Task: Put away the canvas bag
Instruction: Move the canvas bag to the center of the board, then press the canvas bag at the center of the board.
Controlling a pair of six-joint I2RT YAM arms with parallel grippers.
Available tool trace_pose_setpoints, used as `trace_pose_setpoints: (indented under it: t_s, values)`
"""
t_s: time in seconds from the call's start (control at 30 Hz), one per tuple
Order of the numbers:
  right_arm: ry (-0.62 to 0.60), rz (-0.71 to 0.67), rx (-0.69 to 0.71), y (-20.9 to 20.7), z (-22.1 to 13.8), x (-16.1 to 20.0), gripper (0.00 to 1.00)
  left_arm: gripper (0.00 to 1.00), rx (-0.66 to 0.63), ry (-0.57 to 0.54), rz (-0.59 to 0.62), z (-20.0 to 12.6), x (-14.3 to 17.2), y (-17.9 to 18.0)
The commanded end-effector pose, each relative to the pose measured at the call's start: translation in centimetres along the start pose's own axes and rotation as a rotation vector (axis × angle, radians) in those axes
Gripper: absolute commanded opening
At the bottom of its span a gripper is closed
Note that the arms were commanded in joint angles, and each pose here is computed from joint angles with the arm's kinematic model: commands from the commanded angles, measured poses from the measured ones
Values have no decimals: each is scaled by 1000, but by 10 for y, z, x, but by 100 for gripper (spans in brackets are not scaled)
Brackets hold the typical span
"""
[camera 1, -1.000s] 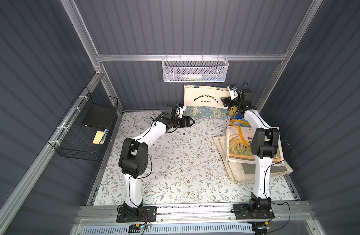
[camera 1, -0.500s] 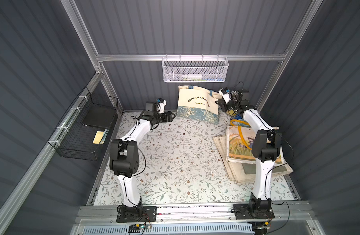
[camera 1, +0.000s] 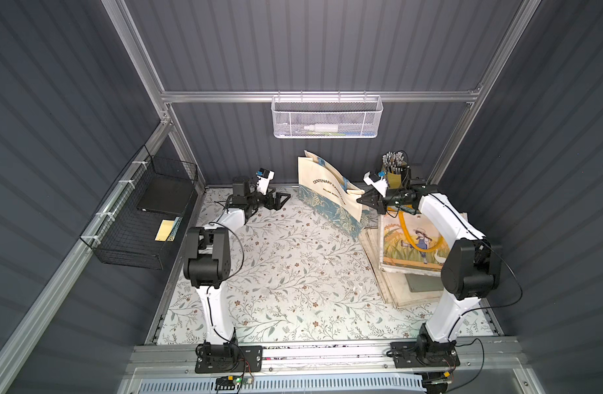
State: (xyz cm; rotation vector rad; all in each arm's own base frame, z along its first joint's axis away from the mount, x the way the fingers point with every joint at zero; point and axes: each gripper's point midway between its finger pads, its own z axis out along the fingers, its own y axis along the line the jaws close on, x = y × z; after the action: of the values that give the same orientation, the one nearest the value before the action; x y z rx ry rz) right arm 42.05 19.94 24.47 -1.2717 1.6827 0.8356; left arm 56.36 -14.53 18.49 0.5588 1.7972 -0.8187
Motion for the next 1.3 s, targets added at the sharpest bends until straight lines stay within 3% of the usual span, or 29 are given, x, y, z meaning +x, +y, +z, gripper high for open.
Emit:
trace_pose_setpoints:
  t_s: [0.0, 0.1, 0.27, 0.37, 0.5, 0.57, 0.63, 0.77, 0.8, 0.93, 1.07, 1.17, 1.27]
  values:
    - [5, 44, -128, 49, -7, 2, 0, 99, 155, -177, 114, 0, -31, -2]
    - [0, 94, -147, 63, -11, 5, 0, 99, 227, -167, 145, 17, -30, 9]
    - [-30, 157, -186, 83, -14, -4, 0, 99, 229, -148, 211, 41, -32, 19]
    - [7, 206, -152, 89, -4, -2, 0, 99, 255, -117, 163, 53, -26, 1]
    - [-17, 237, -43, 78, 1, -2, 12, 100, 200, -85, 182, 48, -5, -28]
    - [-42, 231, 26, 64, -4, -9, 30, 99, 212, -58, 267, 48, -1, -38]
    - [-65, 231, 92, 50, -13, -19, 41, 99, 218, -29, 285, 49, 0, -36]
    - [-86, 208, 211, 29, -33, -46, 77, 100, 196, -123, 243, 38, -14, -24]
    - [-96, 202, 251, 23, -38, -55, 97, 99, 213, -125, 220, 37, -14, -26]
    - [-55, 159, 284, 1, -36, -81, 99, 99, 241, -125, 222, 33, -16, -32]
    - [148, 130, 297, -34, -3, -73, 99, 99, 262, -128, 221, 24, -18, -34]
    - [122, 149, 330, -56, 12, -82, 99, 99, 252, -124, 217, 16, -17, -33]
    - [228, 68, 337, -49, 46, -72, 99, 100, 246, -123, 218, 6, -18, -34]
